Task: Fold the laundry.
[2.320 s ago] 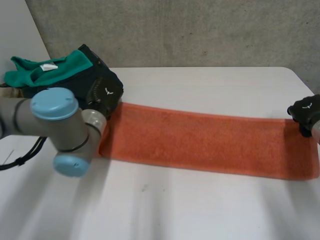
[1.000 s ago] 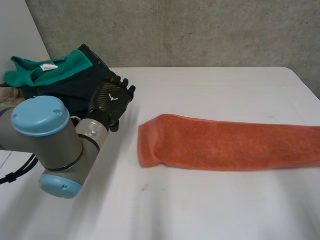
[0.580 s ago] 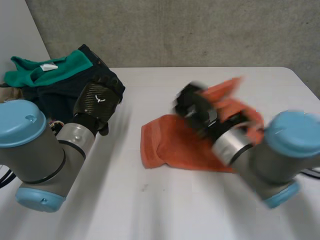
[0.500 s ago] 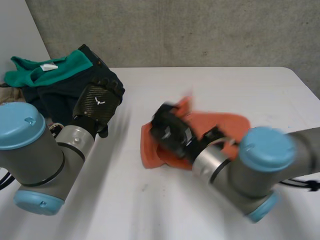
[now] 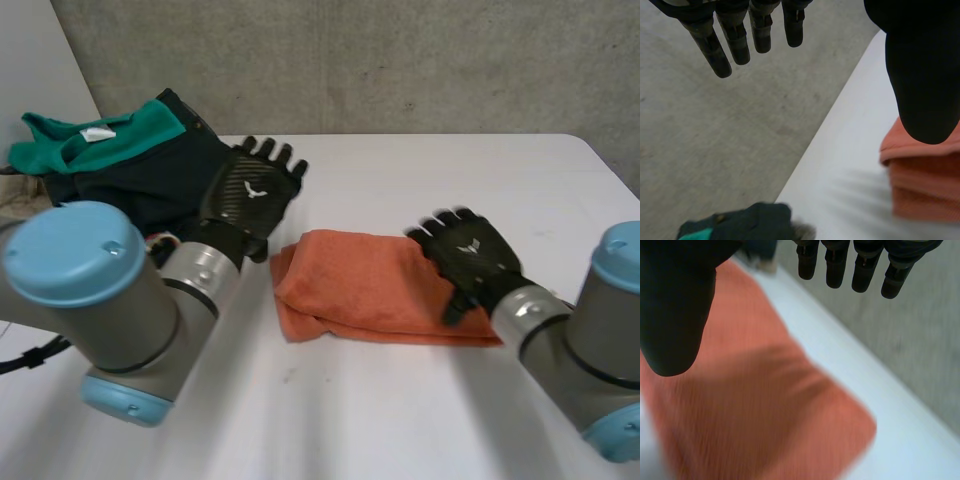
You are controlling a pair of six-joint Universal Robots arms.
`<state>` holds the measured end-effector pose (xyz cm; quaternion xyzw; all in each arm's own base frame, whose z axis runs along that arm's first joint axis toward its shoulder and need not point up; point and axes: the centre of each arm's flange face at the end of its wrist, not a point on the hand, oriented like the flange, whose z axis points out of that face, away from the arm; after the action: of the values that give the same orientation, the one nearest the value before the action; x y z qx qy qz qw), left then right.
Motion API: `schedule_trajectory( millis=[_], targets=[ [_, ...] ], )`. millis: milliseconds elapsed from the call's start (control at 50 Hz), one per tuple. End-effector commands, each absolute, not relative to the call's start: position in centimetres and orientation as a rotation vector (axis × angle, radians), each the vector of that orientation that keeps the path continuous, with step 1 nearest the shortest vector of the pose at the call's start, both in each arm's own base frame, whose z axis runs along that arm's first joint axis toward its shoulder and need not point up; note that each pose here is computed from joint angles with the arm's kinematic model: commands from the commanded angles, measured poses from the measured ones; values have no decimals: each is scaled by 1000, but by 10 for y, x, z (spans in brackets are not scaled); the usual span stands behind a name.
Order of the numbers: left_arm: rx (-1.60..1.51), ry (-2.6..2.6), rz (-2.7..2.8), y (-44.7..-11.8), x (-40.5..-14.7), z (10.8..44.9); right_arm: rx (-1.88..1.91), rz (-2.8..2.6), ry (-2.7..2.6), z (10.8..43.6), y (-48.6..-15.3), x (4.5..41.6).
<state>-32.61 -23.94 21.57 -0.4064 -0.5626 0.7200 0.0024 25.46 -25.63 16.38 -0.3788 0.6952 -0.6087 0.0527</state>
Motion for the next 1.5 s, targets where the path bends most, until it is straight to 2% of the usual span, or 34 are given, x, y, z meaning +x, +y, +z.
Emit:
schedule_trajectory(
  millis=[20, 160, 240, 280, 340, 420, 440, 520, 580, 660, 720, 760, 880, 920, 1000, 1100, 1280, 1380, 1500],
  targets=[
    [-1323, -1744, 2195, -231, -347, 198, -1274, -1727, 2383, 124, -274, 210],
    [-1326, -1751, 2189, -229, -345, 197, -1280, -1974, 2390, 135, -301, 198],
    [-1313, -1768, 2202, -230, -341, 202, -1360, -2199, 2168, 172, -301, 224],
    [-1277, -1782, 2239, -232, -337, 211, -1420, -2248, 2016, 188, -288, 250],
    [-1210, -1833, 2278, -237, -327, 218, -1467, -2247, 1869, 194, -270, 279],
    [-1136, -1898, 2294, -244, -313, 221, -1618, -2114, 1604, 178, -227, 332],
    [-1124, -1905, 2294, -245, -311, 221, -1678, -2033, 1500, 168, -207, 349],
    [-1066, -1941, 2276, -249, -303, 219, -1759, -1876, 1360, 145, -174, 373],
    [-1031, -1955, 2261, -251, -301, 217, -1761, -1833, 1384, 133, -175, 375],
    [-994, -1944, 2265, -254, -302, 221, -1688, -1868, 1464, 142, -183, 374],
    [-961, -1904, 2284, -256, -307, 228, -1497, -1933, 1571, 168, -196, 366],
    [-937, -1882, 2293, -259, -311, 233, -1283, -1982, 1665, 194, -218, 348],
    [-844, -1780, 2219, -252, -340, 241, -809, -1886, 1855, 217, -254, 306],
    [-812, -1750, 2158, -245, -356, 239, -749, -1845, 1903, 218, -258, 299],
    [-819, -1808, 2042, -235, -367, 222, -711, -1789, 1995, 219, -271, 290],
    [-846, -1974, 1892, -227, -368, 191, -742, -1599, 2124, 186, -285, 300],
    [-865, -2335, 1778, -230, -347, 145, -816, -1311, 2216, 146, -291, 312],
    [-931, -2442, 1660, -227, -340, 122, -864, -1307, 2248, 135, -292, 310],
    [-951, -2439, 1628, -224, -339, 122, -1028, -1423, 2283, 141, -293, 304]
  ],
)
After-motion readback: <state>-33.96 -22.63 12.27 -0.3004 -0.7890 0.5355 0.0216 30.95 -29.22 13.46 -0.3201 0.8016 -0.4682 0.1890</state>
